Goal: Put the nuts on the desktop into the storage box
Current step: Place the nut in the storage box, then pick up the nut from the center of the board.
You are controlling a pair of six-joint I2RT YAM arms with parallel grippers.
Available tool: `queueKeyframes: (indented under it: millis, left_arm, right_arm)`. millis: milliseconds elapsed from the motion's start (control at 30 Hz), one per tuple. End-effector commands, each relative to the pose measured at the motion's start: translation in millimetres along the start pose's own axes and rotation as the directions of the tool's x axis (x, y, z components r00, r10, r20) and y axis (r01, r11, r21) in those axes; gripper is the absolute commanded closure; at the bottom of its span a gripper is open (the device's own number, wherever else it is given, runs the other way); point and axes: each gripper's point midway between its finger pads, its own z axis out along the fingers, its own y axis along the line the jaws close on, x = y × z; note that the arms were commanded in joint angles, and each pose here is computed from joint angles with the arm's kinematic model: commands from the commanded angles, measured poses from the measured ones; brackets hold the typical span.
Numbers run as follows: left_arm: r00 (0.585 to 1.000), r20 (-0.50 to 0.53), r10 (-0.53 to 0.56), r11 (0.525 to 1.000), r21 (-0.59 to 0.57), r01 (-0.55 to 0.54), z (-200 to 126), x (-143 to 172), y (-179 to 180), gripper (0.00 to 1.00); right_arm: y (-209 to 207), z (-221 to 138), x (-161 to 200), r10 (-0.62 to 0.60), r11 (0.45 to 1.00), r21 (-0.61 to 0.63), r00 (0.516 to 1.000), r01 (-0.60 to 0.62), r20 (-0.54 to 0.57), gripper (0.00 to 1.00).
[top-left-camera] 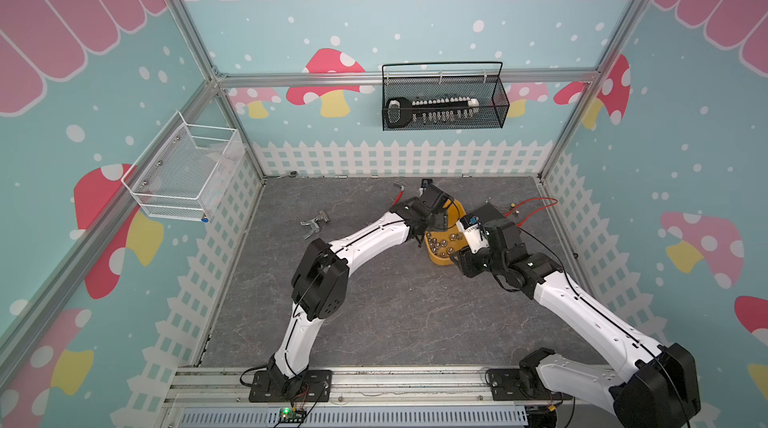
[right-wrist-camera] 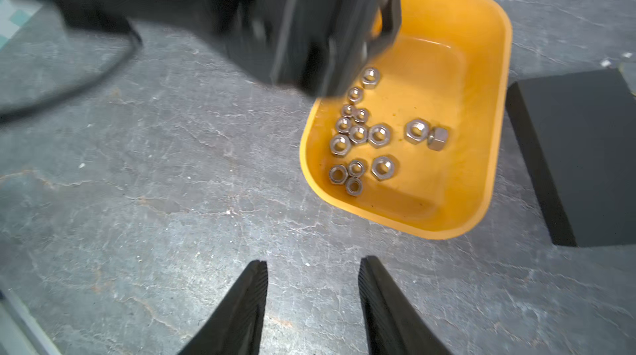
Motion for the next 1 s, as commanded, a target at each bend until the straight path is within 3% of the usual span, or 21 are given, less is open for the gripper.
queueKeyframes:
  millis: [0,233,500,633,967]
  left_arm:
    - [0.996,0.037,-0.079,0.991,-0.109,0.083,-16.2,-36.8,68.0,0.24]
    - [0.986,-0.06,-0.156,0.958,-0.252,0.136,16.3,-14.7,147.2,0.25]
    - [0.961,-0.172,-0.216,0.917,-0.373,0.139,58.8,15.1,202.4,0.28]
    - [0.949,-0.236,-0.211,0.904,-0.415,0.098,70.9,32.7,213.7,0.3]
    - [0.947,-0.236,-0.216,0.893,-0.441,0.094,80.7,36.2,223.4,0.34]
  right_arm:
    - [18.3,9.3,-6.3,-0.034,0.994,-0.099,0.999,0.036,0.023,0.51]
    - [47.1,42.0,-34.8,-0.092,0.982,-0.162,0.995,0.096,0.034,0.51]
    - [78.4,91.6,-59.1,-0.169,0.963,-0.214,0.986,0.166,0.003,0.52]
    - [85.7,109.1,-57.5,-0.18,0.956,-0.237,0.984,0.173,-0.007,0.53]
    - [91.2,132.3,-36.1,-0.19,0.952,-0.258,0.98,0.167,-0.067,0.54]
